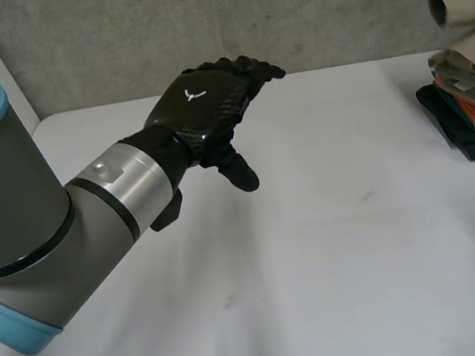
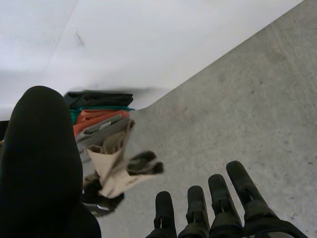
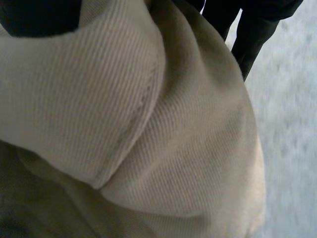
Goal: Fold the laundry.
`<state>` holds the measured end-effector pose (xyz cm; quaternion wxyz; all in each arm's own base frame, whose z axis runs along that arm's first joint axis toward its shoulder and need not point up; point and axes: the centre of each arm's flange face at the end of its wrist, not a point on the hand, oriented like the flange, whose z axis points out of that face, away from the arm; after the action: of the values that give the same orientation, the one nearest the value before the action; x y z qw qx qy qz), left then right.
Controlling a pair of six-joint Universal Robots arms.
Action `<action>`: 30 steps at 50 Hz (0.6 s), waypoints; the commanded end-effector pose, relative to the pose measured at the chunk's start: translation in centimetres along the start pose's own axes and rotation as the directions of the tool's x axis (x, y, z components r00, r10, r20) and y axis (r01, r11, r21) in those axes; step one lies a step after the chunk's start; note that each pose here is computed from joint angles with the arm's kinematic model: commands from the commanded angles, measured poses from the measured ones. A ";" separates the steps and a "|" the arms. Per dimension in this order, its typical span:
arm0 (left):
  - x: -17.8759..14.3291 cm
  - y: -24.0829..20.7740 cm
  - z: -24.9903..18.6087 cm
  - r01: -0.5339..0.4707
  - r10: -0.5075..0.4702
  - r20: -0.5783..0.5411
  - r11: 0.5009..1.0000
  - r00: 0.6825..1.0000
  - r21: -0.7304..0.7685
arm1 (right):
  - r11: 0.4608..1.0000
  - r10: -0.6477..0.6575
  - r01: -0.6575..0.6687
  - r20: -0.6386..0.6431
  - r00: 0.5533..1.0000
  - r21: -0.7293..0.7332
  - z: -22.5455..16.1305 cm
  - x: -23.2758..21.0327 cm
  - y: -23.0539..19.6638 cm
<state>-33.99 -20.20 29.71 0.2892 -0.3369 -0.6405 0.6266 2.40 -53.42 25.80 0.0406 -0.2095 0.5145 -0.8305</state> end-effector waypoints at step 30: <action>2.1 -0.5 0.1 -0.012 0.015 -0.057 0.998 0.998 0.056 | 0.978 0.094 -0.101 -0.051 0.994 -0.183 -7.2 5.1 1.7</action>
<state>-35.08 -19.09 29.88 0.3071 -0.3469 -0.6187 0.6345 -4.43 -51.40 20.47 0.0697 -0.1799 0.5963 -0.7792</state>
